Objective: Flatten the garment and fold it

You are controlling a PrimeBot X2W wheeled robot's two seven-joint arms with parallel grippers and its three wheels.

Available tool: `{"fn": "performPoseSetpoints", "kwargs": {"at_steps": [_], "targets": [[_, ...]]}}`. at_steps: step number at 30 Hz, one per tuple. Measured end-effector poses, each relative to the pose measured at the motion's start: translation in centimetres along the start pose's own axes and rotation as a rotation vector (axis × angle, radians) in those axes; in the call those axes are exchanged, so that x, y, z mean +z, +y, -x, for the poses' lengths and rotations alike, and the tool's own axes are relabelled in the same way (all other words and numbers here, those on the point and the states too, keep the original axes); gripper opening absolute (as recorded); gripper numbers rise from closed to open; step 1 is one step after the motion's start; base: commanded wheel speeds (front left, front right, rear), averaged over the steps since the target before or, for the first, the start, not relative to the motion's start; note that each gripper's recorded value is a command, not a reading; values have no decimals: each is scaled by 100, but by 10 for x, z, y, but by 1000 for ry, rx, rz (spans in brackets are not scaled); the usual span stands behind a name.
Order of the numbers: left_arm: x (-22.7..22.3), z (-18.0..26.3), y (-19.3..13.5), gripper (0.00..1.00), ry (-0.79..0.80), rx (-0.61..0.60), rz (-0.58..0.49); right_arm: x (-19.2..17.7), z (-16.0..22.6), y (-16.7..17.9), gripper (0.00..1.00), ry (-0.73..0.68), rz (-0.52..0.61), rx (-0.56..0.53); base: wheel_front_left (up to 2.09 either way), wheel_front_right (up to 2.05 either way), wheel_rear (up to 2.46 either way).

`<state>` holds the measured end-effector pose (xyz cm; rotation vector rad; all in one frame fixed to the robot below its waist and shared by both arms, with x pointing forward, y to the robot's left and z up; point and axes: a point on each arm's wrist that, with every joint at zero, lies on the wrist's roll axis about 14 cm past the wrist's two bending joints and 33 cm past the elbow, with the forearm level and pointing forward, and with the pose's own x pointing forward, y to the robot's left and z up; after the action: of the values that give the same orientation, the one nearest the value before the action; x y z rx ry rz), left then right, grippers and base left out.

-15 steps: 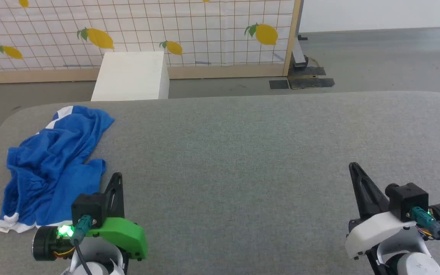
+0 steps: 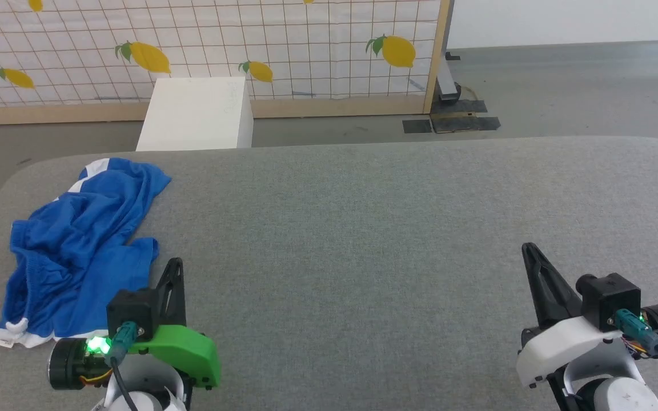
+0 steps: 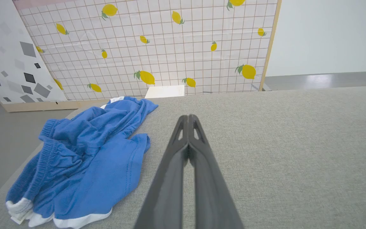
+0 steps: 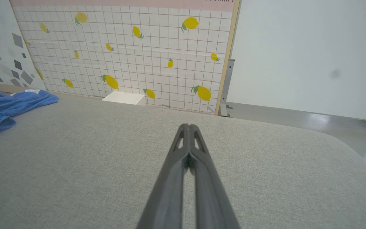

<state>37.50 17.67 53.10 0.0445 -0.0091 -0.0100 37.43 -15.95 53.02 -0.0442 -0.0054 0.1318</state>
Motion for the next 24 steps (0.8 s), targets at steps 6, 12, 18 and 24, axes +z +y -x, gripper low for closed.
{"fn": "performPoseSetpoints", "kwargs": {"at_steps": [6,12,18,24], "targets": [[0,0,0,0,0,0,0,0,0,0,0,0,0,0,0,0,0],[0,0,0,0,0,0,0,0,0,0,0,0,0,0,0,0,0],[0,0,0,0,0,0,0,0,0,0,0,0,0,0,0,0,0],[0,0,0,100,0,-1,1,0,0,0,100,0,0,0,0,0,0]]}}
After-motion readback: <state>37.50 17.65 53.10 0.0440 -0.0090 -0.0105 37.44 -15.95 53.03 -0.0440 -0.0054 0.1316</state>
